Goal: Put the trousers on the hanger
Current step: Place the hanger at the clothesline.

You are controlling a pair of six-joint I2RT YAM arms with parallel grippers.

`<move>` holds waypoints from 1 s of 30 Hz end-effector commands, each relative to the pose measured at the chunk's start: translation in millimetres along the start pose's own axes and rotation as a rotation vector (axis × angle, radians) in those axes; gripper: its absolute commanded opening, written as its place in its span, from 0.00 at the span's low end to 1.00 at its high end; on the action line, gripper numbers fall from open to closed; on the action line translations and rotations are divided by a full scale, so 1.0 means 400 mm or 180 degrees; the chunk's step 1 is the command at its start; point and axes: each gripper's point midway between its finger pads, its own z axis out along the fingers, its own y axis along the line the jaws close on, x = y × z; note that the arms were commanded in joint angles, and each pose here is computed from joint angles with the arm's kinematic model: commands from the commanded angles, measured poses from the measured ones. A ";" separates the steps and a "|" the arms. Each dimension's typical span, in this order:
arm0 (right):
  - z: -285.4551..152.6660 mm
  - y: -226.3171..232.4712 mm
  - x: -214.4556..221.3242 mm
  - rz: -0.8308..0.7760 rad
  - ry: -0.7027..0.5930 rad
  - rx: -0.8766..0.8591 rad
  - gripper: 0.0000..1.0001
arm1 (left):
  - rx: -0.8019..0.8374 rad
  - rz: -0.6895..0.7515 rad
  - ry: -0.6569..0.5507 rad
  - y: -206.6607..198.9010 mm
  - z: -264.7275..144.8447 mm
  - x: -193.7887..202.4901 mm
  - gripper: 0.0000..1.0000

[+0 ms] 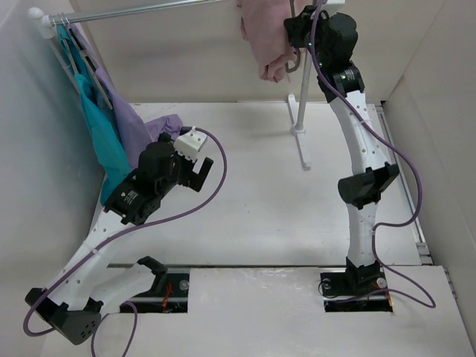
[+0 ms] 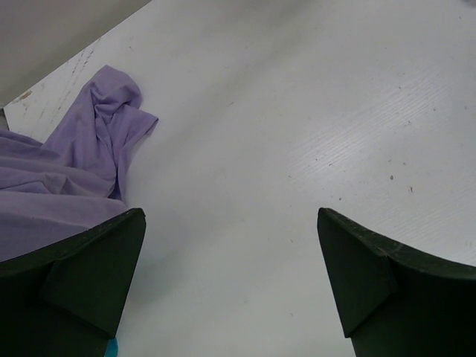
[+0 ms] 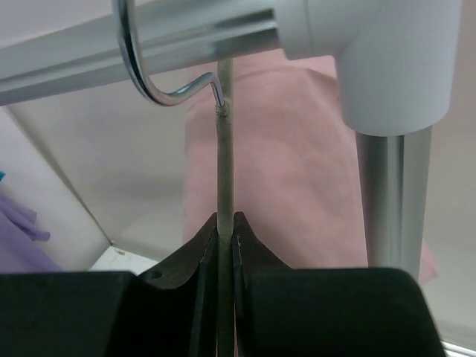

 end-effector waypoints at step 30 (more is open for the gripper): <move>0.026 0.003 -0.166 0.0375 -0.0946 -0.0055 0.03 | -0.0157 -0.0011 -0.0092 0.020 0.020 0.014 1.00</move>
